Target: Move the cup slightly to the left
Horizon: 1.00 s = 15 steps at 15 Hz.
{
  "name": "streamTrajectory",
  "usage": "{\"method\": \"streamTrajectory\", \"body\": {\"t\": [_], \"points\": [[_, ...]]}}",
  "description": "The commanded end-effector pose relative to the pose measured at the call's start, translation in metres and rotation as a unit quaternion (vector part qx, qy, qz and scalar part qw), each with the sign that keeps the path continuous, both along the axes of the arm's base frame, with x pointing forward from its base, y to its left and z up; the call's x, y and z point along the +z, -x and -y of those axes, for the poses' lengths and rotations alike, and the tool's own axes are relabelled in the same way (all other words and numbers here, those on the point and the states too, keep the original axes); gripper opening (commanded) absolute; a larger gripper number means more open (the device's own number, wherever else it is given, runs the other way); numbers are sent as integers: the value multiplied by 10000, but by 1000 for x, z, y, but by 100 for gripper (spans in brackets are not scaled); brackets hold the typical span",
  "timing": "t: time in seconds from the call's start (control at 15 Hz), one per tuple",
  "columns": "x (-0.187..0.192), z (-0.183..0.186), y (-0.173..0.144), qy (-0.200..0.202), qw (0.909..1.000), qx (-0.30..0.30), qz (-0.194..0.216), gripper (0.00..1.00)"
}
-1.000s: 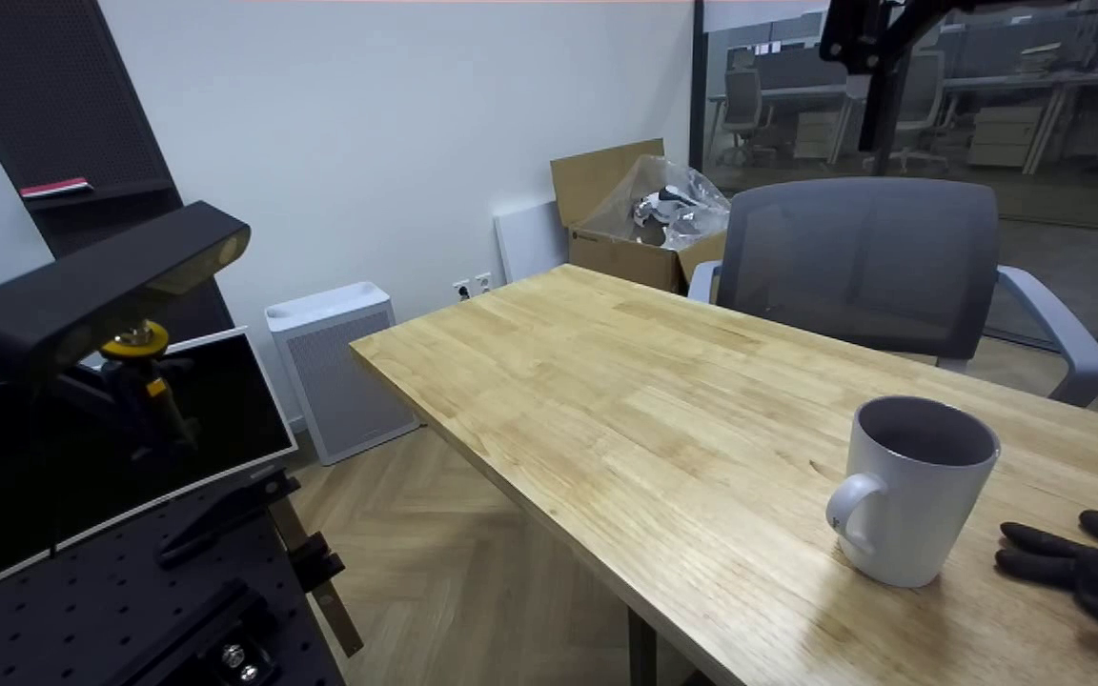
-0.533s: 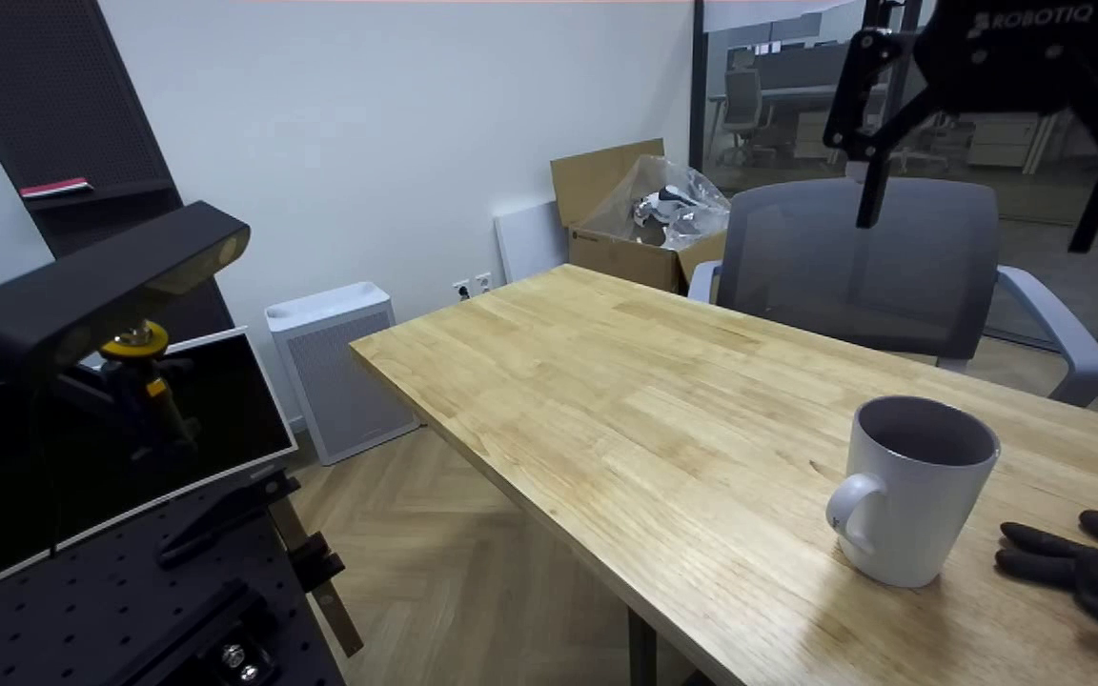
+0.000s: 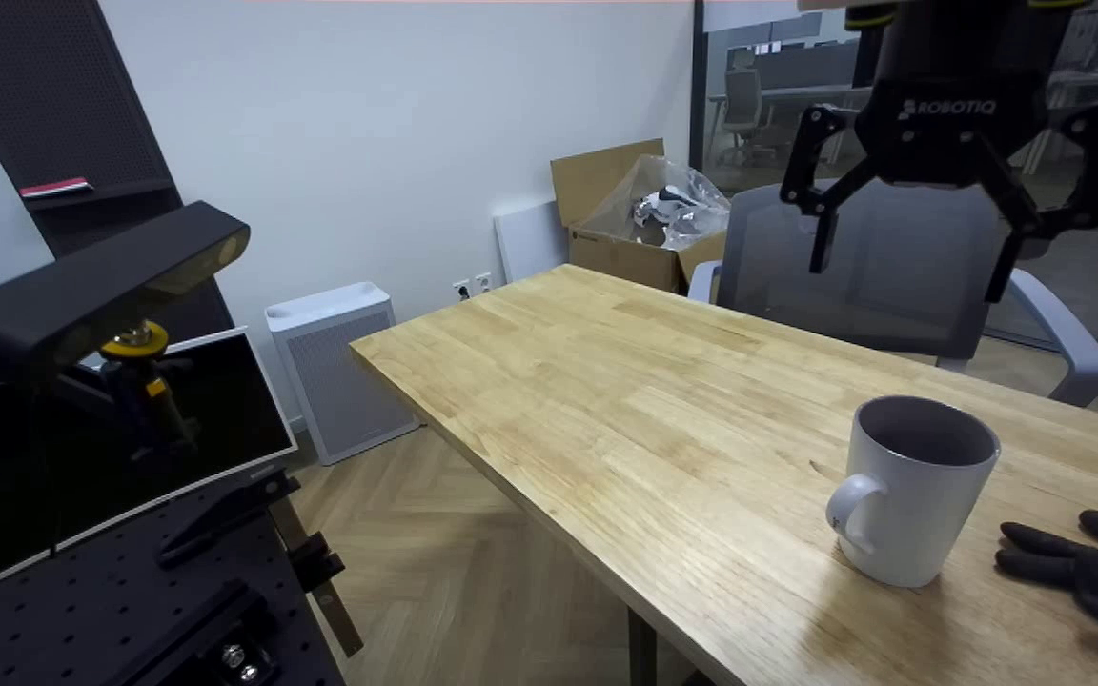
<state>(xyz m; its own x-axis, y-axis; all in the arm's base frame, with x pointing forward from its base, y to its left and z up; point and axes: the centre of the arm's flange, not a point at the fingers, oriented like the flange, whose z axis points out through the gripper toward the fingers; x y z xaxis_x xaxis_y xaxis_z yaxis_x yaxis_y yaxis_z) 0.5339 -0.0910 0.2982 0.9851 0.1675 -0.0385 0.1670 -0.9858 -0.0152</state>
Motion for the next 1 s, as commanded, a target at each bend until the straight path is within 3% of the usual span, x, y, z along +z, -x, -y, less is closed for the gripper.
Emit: {"method": "streamTrajectory", "body": {"t": [0.0,0.2,0.93], "points": [[-4,-10,-10,140,9999,-45,-7,100],[-7,-8,-1,14,9999,88,-58,100],[-17,-10,-2,118,9999,103,-11,100]]}}
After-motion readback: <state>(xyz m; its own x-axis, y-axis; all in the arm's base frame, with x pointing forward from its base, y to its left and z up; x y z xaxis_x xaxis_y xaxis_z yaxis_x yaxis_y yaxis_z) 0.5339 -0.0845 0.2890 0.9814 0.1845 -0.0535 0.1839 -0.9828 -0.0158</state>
